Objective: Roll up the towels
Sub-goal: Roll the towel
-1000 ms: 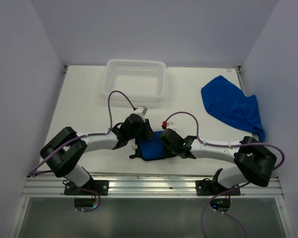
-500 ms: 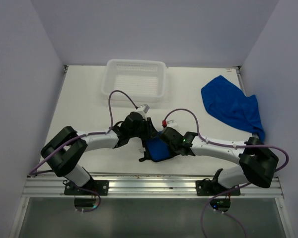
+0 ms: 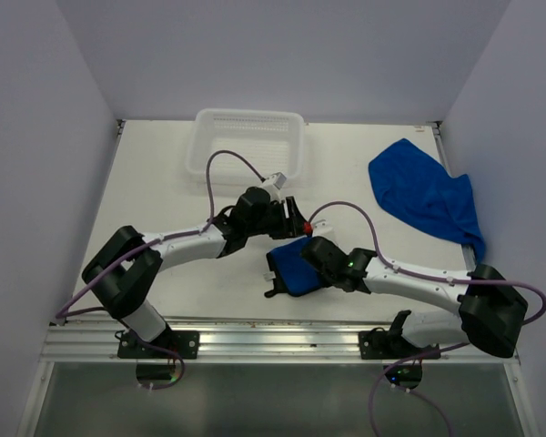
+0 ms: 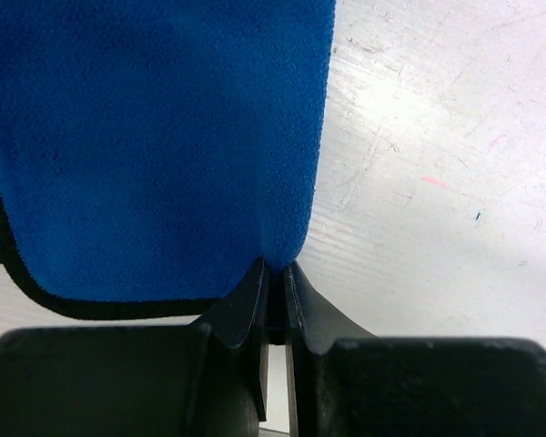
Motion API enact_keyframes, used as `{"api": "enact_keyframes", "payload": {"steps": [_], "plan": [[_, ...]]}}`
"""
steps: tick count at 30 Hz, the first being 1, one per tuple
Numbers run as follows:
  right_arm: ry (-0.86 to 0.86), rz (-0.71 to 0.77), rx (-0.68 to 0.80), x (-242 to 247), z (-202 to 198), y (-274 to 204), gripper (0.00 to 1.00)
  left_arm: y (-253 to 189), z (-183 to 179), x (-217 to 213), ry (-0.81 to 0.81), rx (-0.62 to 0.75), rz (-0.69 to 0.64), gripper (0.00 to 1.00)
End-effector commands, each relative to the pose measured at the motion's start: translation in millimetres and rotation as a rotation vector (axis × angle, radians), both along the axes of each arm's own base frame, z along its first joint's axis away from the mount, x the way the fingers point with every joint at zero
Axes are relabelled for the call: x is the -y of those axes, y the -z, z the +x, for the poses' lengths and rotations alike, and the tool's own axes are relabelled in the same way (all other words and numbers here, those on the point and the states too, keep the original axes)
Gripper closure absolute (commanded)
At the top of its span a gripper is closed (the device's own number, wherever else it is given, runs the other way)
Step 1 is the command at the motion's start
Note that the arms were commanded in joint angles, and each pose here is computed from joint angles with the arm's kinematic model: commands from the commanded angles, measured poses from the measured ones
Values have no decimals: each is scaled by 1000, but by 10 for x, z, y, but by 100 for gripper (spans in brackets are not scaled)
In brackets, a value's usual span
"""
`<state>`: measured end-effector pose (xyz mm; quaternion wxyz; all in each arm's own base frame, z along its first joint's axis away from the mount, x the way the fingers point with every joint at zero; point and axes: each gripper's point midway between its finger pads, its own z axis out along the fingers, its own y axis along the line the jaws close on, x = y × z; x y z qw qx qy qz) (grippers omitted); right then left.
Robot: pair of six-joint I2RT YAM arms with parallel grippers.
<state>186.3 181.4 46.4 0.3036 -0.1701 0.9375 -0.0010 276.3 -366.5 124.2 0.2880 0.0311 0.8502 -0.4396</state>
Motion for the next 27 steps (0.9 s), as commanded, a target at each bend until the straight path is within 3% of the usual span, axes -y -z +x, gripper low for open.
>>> {"api": "enact_keyframes", "payload": {"steps": [1, 9, 12, 22, 27], "plan": [[-4, 12, 71, -14, 94, -98, 100, -87, 24, 109, 21, -35, -39, 39], [5, 54, 106, -41, 129, -135, 100, 248, -100, 195, 48, -197, -8, 29], [8, 88, 119, -68, 129, -135, 100, 291, -126, 225, 22, -253, -57, 29], [-2, 112, 136, -117, 148, -89, 100, 178, -45, 409, 9, -211, -1, 28], [0, 128, 153, -113, 151, -105, 100, 432, -102, 386, 8, -218, 135, 30]]}}
